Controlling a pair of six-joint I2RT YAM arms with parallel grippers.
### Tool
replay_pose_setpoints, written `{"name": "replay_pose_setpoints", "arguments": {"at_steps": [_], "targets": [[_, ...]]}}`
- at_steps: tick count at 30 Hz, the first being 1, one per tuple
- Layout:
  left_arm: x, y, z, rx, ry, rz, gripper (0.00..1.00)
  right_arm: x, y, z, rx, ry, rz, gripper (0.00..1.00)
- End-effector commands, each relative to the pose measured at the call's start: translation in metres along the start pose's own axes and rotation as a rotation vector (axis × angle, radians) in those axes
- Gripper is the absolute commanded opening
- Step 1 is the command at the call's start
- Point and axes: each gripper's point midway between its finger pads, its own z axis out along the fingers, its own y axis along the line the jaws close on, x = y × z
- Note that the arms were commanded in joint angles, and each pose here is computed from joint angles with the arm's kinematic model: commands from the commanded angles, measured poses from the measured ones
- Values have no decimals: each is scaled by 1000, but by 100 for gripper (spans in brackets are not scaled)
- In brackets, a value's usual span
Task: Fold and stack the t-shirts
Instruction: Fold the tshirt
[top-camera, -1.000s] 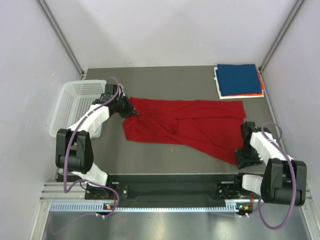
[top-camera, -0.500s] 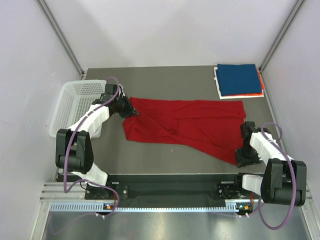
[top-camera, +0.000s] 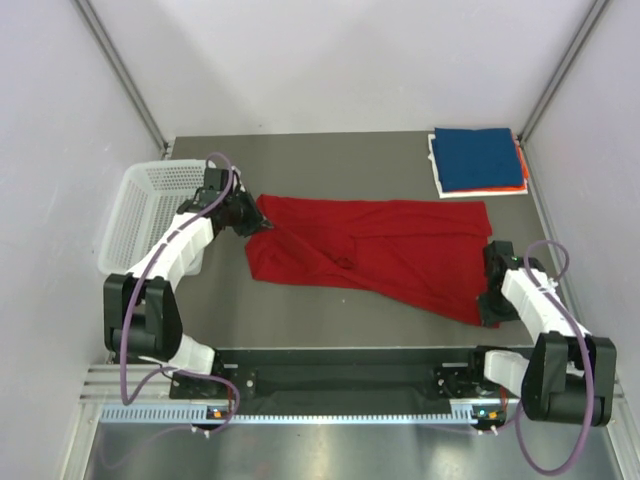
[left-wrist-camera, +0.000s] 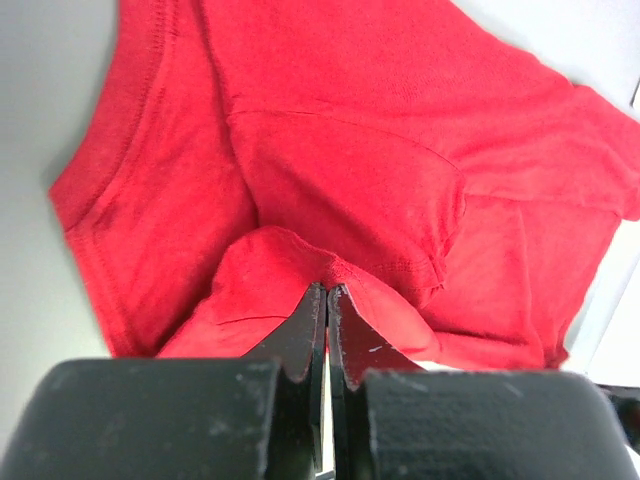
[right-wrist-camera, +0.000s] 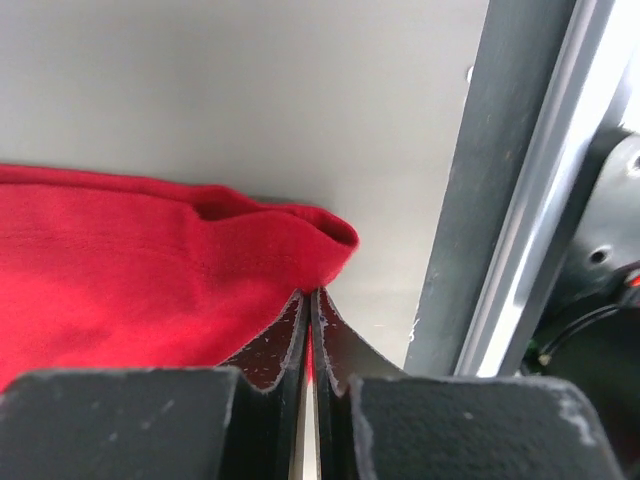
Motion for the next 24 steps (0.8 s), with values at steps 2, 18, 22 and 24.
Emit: {"name": "replay_pose_setpoints", "arguments": {"at_steps": [2, 18, 22, 24], "targets": [[-15, -1, -18, -25, -81, 33, 0, -43, 21, -32, -108, -172, -106, 0], [-42, 15, -19, -165, -159, 19, 0, -80, 127, -81, -343, -300, -513, 0], [-48, 25, -9, -222, -164, 22, 0, -74, 155, -73, -376, -284, -609, 0], [-51, 24, -9, -225, -160, 29, 0, -61, 167, -66, -393, -240, -658, 0]]}}
